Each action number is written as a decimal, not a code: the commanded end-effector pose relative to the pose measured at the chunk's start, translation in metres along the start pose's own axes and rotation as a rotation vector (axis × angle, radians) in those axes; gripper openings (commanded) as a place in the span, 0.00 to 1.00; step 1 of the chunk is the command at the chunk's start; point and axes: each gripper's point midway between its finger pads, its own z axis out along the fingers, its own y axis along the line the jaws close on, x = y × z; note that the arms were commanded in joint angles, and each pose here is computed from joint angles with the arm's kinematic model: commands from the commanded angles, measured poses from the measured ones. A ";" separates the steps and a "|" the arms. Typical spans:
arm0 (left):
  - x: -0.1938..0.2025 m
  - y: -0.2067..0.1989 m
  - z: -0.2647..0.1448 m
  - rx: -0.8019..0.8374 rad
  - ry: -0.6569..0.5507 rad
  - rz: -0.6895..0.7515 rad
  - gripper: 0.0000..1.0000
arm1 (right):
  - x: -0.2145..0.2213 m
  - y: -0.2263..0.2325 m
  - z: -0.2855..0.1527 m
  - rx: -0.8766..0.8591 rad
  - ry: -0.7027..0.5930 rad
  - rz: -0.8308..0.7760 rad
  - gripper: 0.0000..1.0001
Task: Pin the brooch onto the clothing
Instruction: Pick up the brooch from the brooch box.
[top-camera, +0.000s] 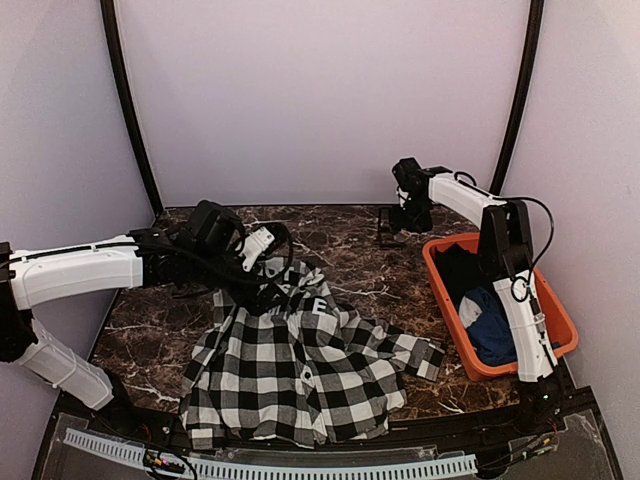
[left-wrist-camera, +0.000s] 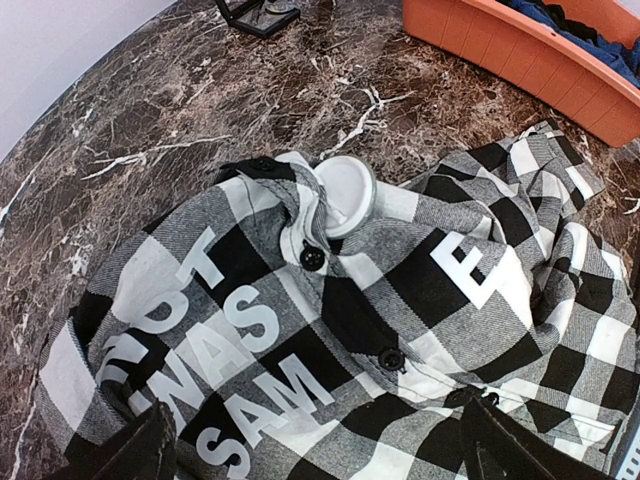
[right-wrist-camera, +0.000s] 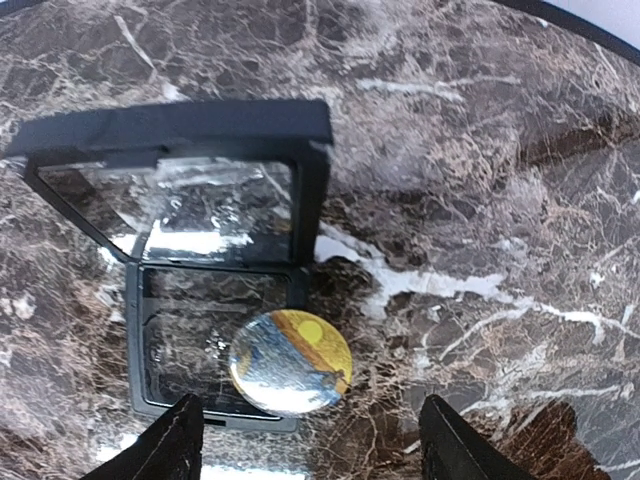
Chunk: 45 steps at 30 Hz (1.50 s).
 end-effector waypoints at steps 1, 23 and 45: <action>0.005 0.001 0.001 0.004 0.007 -0.016 0.99 | -0.007 0.004 0.012 -0.029 -0.020 -0.009 0.72; 0.008 0.002 0.005 0.010 0.020 -0.022 0.99 | -0.012 0.007 0.029 -0.030 -0.052 -0.009 0.60; 0.008 -0.001 0.008 0.029 0.027 -0.028 0.99 | -0.008 0.012 0.026 -0.073 -0.040 -0.008 0.37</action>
